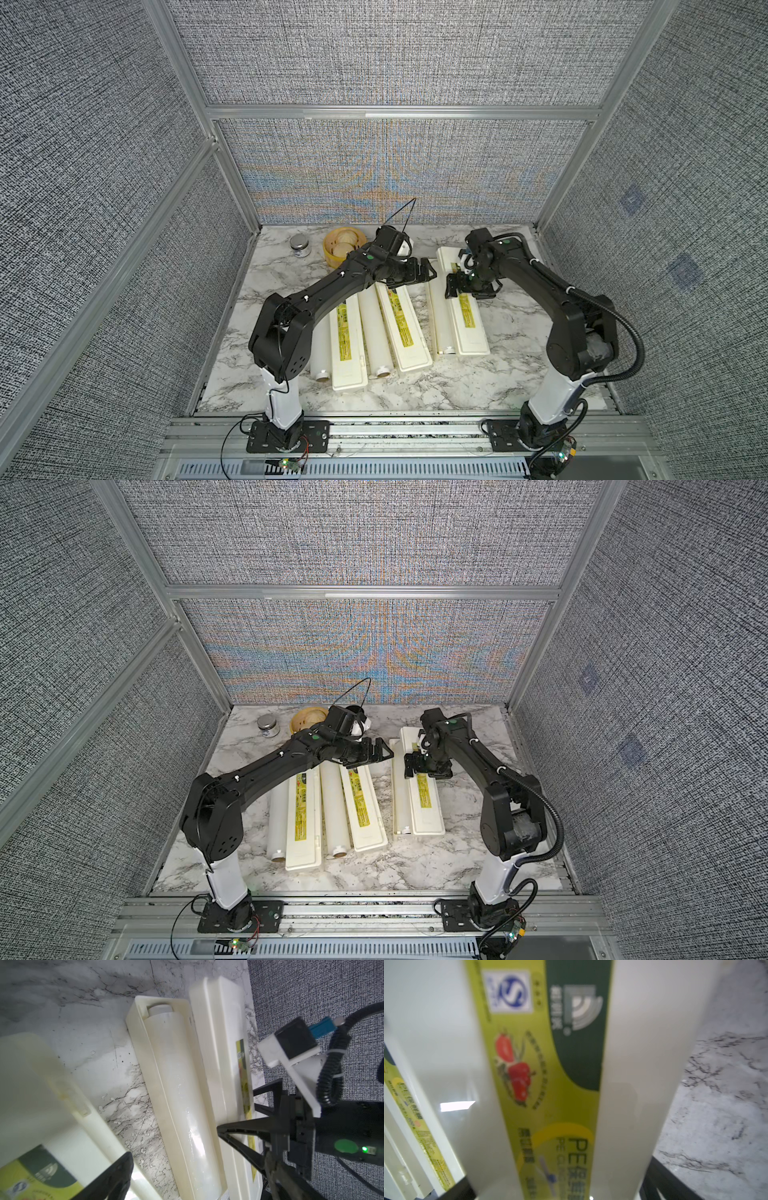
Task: Put plastic wrap rolls into dispensers
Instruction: Close the lid on the plastic wrap cutting box.
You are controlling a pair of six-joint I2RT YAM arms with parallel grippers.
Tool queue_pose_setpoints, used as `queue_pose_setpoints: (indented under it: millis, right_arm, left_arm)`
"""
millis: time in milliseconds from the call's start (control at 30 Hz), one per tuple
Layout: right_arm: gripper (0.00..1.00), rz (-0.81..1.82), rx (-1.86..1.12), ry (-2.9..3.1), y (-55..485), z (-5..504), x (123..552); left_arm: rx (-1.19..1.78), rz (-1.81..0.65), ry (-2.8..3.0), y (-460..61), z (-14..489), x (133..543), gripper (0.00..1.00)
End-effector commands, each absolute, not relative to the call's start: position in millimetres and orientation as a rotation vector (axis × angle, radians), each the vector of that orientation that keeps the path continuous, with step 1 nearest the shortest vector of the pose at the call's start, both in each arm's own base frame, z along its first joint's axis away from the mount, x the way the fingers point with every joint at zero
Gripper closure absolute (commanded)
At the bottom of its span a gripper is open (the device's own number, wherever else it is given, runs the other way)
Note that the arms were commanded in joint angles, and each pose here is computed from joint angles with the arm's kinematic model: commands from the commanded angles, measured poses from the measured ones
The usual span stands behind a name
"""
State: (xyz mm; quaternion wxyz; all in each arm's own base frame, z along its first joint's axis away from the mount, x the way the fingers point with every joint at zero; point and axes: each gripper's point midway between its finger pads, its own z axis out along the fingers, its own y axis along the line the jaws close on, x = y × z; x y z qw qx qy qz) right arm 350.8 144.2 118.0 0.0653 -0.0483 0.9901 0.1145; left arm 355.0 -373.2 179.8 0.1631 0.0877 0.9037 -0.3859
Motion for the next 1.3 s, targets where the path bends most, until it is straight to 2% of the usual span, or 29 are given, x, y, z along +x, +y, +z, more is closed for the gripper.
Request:
queue_pose_setpoints:
  millis: [0, 567, 1000, 1267]
  right_arm:
    - [0.08, 0.365, -0.108, 3.026, 159, 114, 349]
    - [0.07, 0.338, -0.112, 3.043, 175, 89, 366]
    - [0.01, 0.474, -0.083, 3.025, 196, 86, 364]
    - [0.01, 0.540, -0.079, 3.003, 205, 91, 363]
  left_arm:
    - [0.243, -1.131, 2.565, -378, 181, 363, 0.02]
    - [0.072, -1.138, 2.693, -412, 125, 401, 0.09]
    - [-0.015, -1.118, 2.799, -415, 82, 396, 0.23]
    - [-0.037, -1.084, 2.842, -411, 66, 391, 0.26]
